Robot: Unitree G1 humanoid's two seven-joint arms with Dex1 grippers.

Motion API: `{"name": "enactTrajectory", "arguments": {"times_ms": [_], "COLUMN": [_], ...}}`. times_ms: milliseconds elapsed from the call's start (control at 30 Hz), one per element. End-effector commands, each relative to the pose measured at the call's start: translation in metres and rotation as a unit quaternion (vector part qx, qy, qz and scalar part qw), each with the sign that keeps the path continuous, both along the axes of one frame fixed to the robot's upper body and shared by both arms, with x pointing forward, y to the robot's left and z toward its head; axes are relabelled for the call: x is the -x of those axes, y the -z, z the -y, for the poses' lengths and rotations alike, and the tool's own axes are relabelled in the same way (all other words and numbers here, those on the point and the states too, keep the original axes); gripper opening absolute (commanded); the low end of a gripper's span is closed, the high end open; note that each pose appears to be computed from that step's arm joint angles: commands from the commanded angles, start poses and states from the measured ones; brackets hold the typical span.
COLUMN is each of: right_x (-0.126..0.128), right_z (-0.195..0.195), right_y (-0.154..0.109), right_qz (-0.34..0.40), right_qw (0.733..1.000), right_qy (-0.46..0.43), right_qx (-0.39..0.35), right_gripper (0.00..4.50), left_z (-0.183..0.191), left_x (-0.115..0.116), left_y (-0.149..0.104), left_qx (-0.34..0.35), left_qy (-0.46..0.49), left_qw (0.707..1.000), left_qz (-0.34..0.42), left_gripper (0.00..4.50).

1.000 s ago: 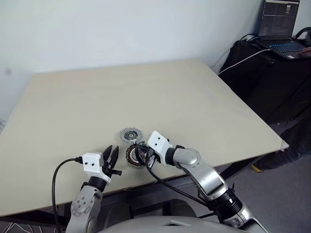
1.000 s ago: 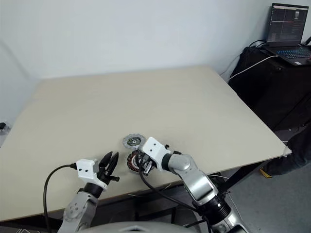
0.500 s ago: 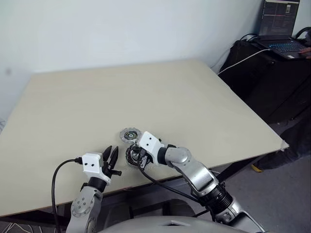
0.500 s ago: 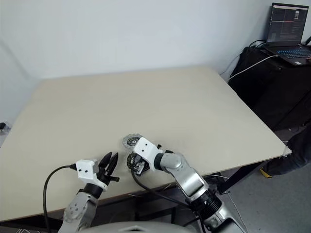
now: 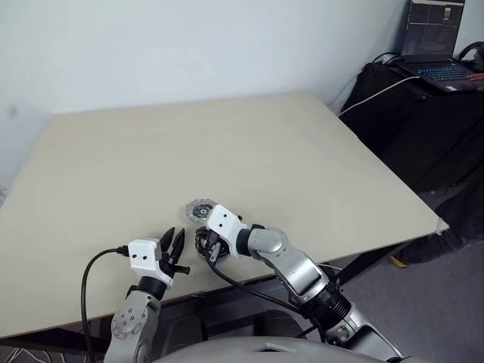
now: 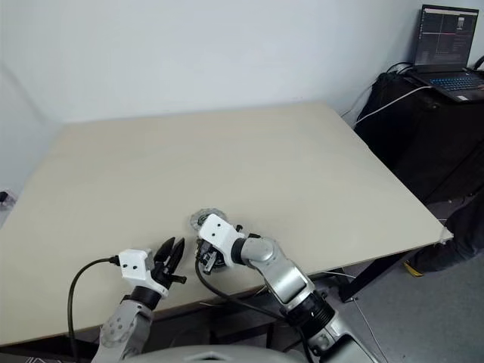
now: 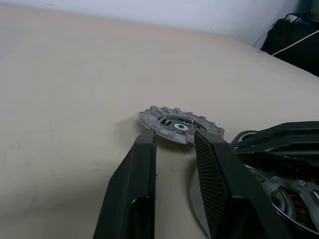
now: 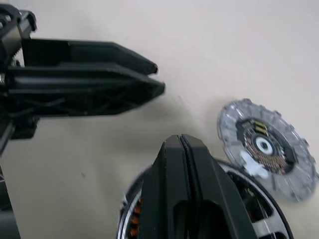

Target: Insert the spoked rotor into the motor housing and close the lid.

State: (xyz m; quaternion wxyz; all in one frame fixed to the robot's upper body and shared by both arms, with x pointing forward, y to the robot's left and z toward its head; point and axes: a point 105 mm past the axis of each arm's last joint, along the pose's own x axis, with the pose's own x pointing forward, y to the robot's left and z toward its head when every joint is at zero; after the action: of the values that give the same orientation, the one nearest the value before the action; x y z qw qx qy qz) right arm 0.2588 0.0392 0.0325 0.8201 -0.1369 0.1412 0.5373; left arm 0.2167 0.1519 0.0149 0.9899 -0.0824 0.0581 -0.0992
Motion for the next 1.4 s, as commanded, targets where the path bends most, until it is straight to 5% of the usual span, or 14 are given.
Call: {"name": "enactTrajectory", "arguments": {"times_ms": [33, 500, 867, 1400], "right_x": [-0.008, -0.024, -0.014, -0.014], "right_z": [-0.005, 0.027, 0.09, 0.027], "right_y": [-0.017, -0.07, -0.021, -0.007], "right_qz": [0.037, 0.089, 0.053, 0.051], "right_qw": [0.999, 0.989, 0.982, 0.997], "right_qy": [-0.001, 0.077, 0.182, 0.06], "right_qx": [-0.018, -0.094, -0.013, -0.013], "right_gripper": [0.04, 0.04, 0.04, 0.04], "left_z": [0.004, 0.005, 0.005, 0.01], "left_x": [-0.004, -0.005, -0.006, 0.001], "left_y": [-0.015, -0.013, -0.011, -0.006], "left_qx": [-0.001, 0.001, 0.001, -0.044], "left_qy": [0.005, 0.008, 0.013, 0.06], "left_qw": [1.0, 1.0, 1.0, 0.997], "left_qz": [0.028, 0.027, 0.026, 0.019], "left_gripper": [1.23, 1.23, 1.23, 1.23]}}
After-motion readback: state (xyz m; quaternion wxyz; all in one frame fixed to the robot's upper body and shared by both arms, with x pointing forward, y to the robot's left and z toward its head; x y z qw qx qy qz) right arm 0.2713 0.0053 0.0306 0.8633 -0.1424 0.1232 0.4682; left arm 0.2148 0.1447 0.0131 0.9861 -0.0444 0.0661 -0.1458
